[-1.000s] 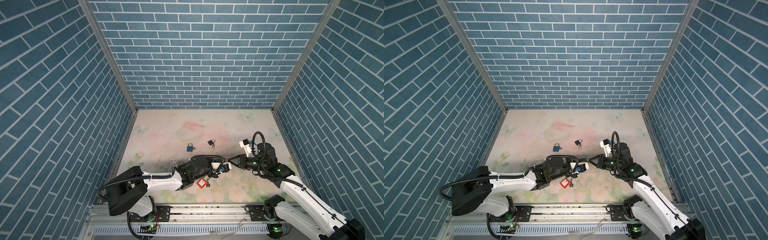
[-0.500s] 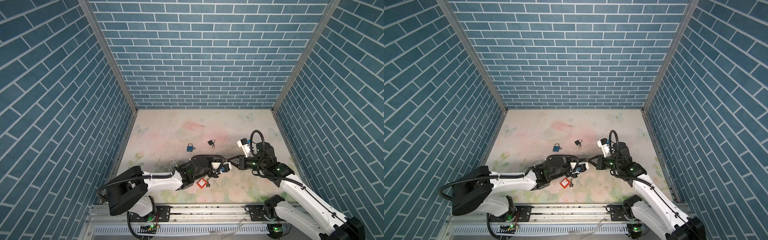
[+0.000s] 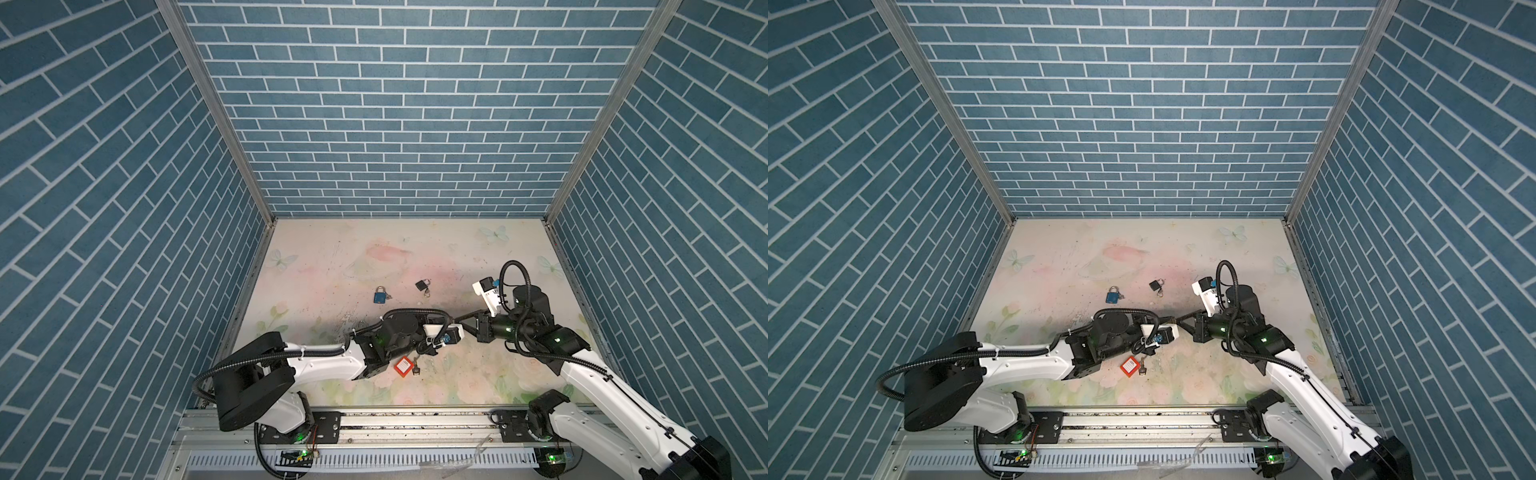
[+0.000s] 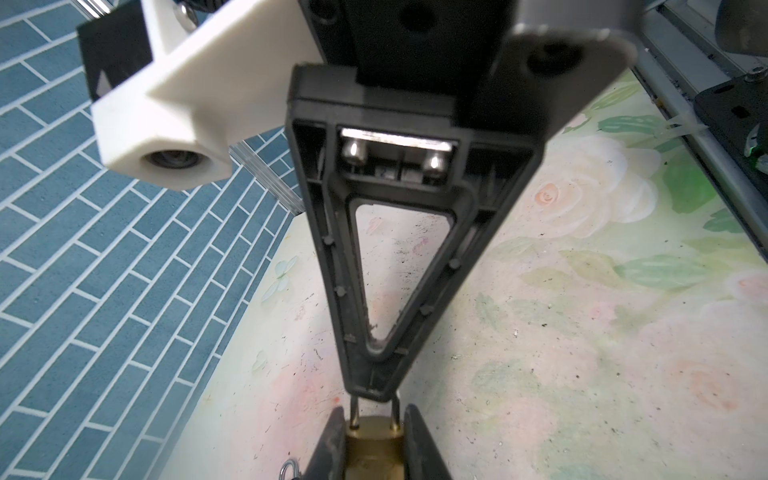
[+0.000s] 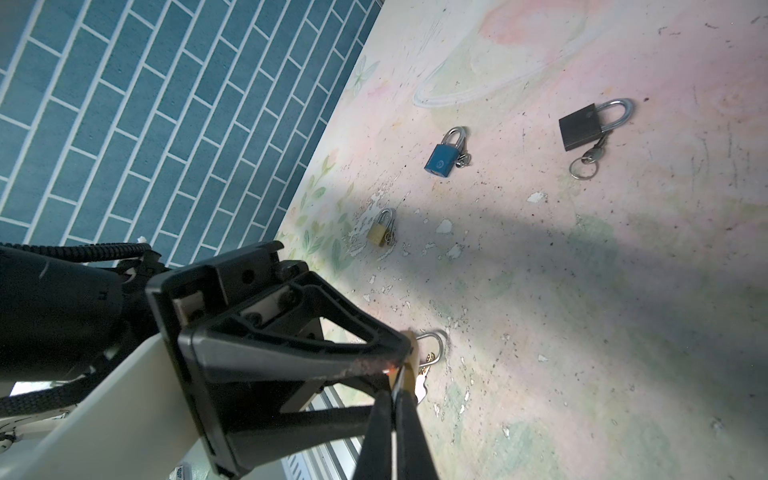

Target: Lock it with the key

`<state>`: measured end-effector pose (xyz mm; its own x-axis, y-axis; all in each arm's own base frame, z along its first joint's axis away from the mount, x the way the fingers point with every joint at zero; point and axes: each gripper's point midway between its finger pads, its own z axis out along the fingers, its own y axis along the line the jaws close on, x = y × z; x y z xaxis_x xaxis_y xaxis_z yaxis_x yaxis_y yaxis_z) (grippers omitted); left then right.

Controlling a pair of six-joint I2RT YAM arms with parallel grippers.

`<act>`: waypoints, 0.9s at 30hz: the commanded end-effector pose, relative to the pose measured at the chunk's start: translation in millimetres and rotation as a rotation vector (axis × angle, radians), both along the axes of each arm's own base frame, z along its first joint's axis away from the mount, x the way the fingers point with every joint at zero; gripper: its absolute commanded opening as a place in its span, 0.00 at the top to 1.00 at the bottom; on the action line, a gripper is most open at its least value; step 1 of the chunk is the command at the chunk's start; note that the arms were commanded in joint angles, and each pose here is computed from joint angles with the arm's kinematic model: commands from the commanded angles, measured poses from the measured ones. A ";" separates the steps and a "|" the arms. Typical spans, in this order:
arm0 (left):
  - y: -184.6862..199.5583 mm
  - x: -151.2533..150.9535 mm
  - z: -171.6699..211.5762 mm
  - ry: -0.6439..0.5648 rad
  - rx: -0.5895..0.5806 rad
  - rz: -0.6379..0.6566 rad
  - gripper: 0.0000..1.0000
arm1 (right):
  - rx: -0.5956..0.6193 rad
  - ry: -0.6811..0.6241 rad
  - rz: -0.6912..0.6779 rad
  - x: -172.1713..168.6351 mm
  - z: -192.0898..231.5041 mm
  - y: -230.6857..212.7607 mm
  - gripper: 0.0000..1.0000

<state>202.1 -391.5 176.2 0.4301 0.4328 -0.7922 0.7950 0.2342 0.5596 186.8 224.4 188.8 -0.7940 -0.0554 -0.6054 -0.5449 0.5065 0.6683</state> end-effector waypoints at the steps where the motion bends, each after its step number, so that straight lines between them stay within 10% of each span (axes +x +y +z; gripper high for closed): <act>1: -11.6 -1.8 31.9 -0.061 -0.073 -0.039 1.00 | 0.039 -0.017 0.116 -19.5 5.0 11.0 1.00; 27: -20.3 -6.1 66.6 -0.110 -0.168 -0.084 1.00 | 0.022 0.101 0.097 -17.7 -29.3 16.0 1.00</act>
<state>203.2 -386.3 161.2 0.4117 0.4801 -0.7746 0.8083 0.2002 0.5537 188.2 231.9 170.6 -0.8039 -0.0688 -0.5908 -0.5433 0.4891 0.6823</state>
